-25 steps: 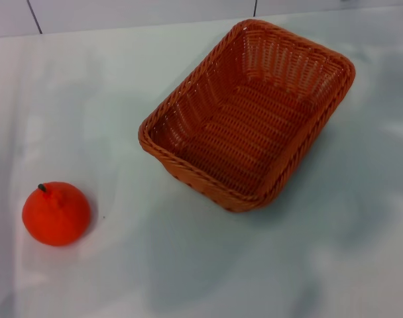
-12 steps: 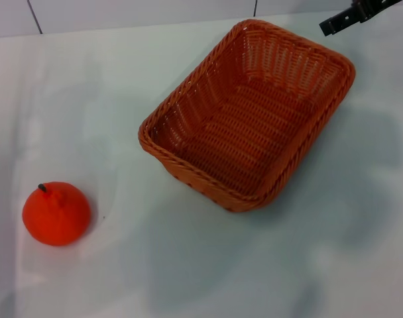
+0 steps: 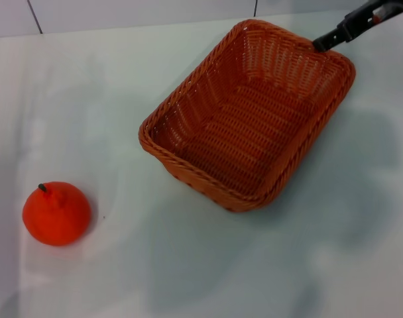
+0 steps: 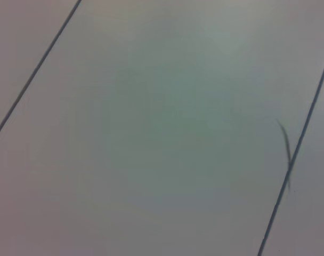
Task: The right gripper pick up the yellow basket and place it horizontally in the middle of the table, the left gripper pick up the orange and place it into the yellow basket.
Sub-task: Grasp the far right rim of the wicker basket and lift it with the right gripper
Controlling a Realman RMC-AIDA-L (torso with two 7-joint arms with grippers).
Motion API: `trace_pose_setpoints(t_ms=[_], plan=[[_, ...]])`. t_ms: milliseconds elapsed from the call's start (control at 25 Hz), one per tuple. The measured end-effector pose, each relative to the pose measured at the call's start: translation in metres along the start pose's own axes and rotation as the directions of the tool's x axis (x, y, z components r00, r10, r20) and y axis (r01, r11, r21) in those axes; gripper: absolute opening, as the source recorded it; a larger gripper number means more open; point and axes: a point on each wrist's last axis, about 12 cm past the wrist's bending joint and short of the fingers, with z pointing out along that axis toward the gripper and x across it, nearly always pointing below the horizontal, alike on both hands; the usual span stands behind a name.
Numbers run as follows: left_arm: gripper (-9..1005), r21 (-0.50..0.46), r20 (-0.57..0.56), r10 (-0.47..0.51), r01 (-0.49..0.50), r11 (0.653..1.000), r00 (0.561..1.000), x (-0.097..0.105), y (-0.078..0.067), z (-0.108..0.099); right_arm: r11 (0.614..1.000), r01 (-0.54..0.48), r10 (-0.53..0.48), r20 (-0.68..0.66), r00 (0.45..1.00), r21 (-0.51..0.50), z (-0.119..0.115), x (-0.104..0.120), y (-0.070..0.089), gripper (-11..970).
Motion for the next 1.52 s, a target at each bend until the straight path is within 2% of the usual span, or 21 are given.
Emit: trace_pose_setpoints(t_ms=[200, 440, 640, 760, 920, 1040, 1160, 1320, 1520], plan=[[581, 0.012, -0.011, -0.003, 0.003, 1.0, 1.0, 0.002, -0.002, -0.001, 1.0, 0.003, -0.003, 0.002, 1.0, 0.004, 0.018, -0.009, -0.005, 927], [577, 0.022, -0.013, -0.004, 0.004, 1.0, 1.0, 0.002, -0.004, 0.0, 0.999, 0.044, -0.044, -0.003, 0.999, 0.014, 0.037, -0.014, -0.018, 920], [574, 0.023, -0.015, -0.004, 0.005, 1.0, 1.0, 0.002, -0.004, 0.001, 0.997, 0.068, -0.068, -0.001, 0.998, 0.027, 0.042, -0.016, -0.024, 693], [572, 0.021, -0.019, -0.004, 0.005, 1.0, 1.0, 0.003, -0.004, 0.001, 0.997, 0.066, -0.066, 0.005, 0.998, 0.033, 0.042, -0.019, -0.024, 453], [569, 0.019, -0.026, -0.006, 0.006, 1.0, 1.0, 0.004, -0.005, 0.002, 0.997, 0.044, -0.045, 0.017, 0.999, 0.057, 0.04, -0.024, -0.024, 332], [567, 0.015, -0.035, -0.007, 0.007, 1.0, 0.999, 0.005, -0.005, 0.003, 0.995, -0.006, 0.004, 0.019, 1.0, 0.1, 0.037, -0.032, -0.023, 281], [565, 0.012, -0.042, -0.007, 0.008, 1.0, 0.999, 0.006, -0.005, 0.004, 0.979, -0.109, 0.11, 0.004, 0.994, 0.173, 0.03, -0.041, -0.019, 250], [562, 0.014, -0.044, -0.009, 0.01, 1.0, 0.999, 0.006, -0.006, 0.006, 0.923, -0.249, 0.274, -0.048, 0.961, 0.292, 0.014, -0.053, -0.011, 226], [559, 0.018, -0.053, -0.009, 0.01, 1.0, 0.999, 0.008, -0.008, 0.011, 0.832, -0.336, 0.428, -0.125, 0.895, 0.441, 0.0, -0.069, -0.009, 205]])
